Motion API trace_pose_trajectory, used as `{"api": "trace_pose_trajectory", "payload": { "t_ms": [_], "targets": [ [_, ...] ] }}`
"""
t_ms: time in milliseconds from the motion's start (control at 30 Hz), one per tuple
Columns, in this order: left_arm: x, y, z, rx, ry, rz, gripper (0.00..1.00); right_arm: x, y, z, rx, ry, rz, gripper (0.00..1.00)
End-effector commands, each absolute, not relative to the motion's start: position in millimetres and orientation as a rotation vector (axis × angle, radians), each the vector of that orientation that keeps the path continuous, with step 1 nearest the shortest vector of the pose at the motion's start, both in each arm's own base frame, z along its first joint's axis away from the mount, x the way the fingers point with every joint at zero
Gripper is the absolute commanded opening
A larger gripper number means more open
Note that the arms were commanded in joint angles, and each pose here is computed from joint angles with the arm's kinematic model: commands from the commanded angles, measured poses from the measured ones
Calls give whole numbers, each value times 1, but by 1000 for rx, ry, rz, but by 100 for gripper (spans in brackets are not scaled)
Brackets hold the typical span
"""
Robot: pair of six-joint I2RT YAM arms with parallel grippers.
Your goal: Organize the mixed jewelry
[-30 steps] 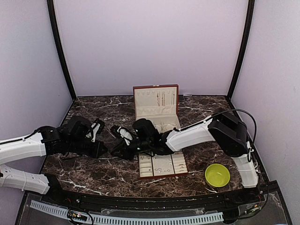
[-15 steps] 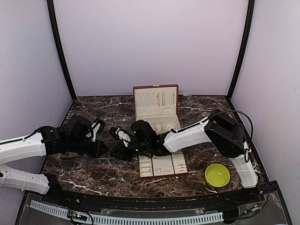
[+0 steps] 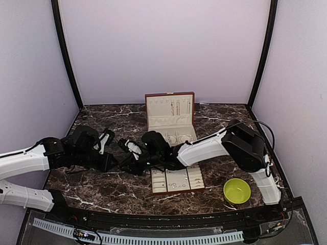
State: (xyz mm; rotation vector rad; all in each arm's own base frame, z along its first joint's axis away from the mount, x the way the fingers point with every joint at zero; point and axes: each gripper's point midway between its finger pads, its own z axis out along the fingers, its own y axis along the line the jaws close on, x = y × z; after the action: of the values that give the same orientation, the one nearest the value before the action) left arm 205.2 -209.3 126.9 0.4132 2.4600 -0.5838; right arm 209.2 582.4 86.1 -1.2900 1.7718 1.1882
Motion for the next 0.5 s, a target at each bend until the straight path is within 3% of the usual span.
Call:
{"api": "trace_pose_trajectory", "payload": {
  "t_ms": [0, 467],
  "targets": [
    [208, -216, 145, 413, 2405, -632, 0, 206, 595, 98, -1288, 1699, 1222, 28],
    [212, -207, 149, 356, 2389, -589, 0, 186, 593, 98, -1345, 1653, 1285, 30]
  ]
}}
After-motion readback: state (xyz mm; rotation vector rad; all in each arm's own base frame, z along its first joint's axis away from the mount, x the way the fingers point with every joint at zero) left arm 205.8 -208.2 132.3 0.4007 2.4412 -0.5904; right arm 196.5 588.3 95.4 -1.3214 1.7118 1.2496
